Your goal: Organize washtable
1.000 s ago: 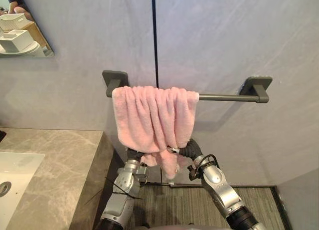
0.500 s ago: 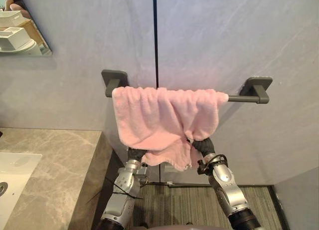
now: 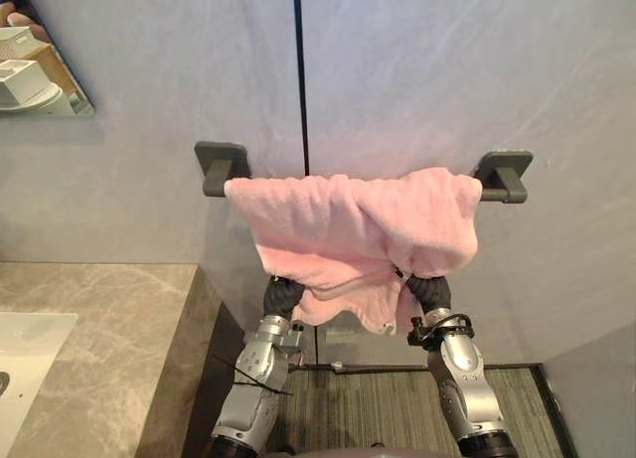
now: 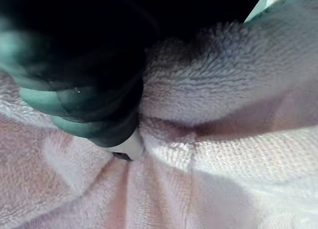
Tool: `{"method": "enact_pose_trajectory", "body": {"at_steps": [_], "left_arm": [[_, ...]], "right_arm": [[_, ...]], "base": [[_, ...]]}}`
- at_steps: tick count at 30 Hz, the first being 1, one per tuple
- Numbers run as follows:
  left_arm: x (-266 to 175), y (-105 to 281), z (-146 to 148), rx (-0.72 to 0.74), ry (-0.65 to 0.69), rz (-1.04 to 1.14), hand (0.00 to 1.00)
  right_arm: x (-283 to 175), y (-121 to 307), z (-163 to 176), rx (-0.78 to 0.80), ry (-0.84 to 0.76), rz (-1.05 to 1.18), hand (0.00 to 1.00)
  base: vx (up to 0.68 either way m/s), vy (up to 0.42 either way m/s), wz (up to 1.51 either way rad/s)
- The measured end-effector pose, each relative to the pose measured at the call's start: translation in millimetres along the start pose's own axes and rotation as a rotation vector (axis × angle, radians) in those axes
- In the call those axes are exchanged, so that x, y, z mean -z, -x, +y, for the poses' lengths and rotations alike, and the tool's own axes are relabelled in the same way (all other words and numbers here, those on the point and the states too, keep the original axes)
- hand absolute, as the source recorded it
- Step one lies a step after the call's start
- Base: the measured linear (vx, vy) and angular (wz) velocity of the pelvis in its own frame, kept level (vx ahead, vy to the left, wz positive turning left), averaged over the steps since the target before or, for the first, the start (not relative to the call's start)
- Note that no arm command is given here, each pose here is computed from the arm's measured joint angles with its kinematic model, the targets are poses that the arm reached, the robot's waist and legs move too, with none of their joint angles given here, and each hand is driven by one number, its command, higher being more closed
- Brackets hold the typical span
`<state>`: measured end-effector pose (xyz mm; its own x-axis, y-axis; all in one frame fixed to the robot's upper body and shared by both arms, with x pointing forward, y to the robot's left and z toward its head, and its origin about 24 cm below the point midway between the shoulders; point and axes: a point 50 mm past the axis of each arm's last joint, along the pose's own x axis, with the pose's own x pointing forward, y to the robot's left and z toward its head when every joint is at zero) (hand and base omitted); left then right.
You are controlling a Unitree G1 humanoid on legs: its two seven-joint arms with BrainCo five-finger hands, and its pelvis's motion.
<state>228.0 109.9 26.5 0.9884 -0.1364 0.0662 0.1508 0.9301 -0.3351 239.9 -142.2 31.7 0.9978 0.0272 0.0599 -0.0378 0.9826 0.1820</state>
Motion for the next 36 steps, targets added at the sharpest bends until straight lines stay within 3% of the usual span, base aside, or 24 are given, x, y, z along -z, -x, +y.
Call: {"method": "enact_pose_trajectory", "body": {"at_steps": [14, 24, 25, 26, 27, 36], "left_arm": [[10.0, 3.0, 0.4, -0.012, 0.008, 0.043, 1.00], [29.4, 15.7, 18.5, -0.093, -0.002, 0.135, 1.00], [32.8, 17.7, 20.7, -0.103, -0.003, 0.150, 1.00], [34.3, 18.6, 21.4, -0.106, -0.004, 0.158, 1.00], [37.1, 20.5, 23.2, -0.116, -0.004, 0.171, 0.00], [40.9, 27.0, 45.7, -0.215, -0.018, 0.200, 0.00]], "right_arm": [[19.2, 13.9, -8.2, 0.024, 0.010, 0.087, 1.00], [33.3, 10.3, -4.2, -0.025, 0.042, 0.134, 1.00], [35.2, 9.1, -3.4, -0.032, 0.053, 0.141, 0.00], [35.2, 8.4, -3.2, -0.034, 0.057, 0.141, 0.00], [35.7, 7.1, -2.9, -0.036, 0.061, 0.144, 0.00], [48.0, 11.5, -15.5, 0.035, 0.089, 0.203, 0.00]], "base": [[-0.01, 0.001, -0.03], [-0.02, -0.015, 0.08], [0.00, -0.019, 0.05], [0.01, -0.020, 0.05], [0.01, -0.010, 0.05], [0.00, -0.005, 0.01]]}}
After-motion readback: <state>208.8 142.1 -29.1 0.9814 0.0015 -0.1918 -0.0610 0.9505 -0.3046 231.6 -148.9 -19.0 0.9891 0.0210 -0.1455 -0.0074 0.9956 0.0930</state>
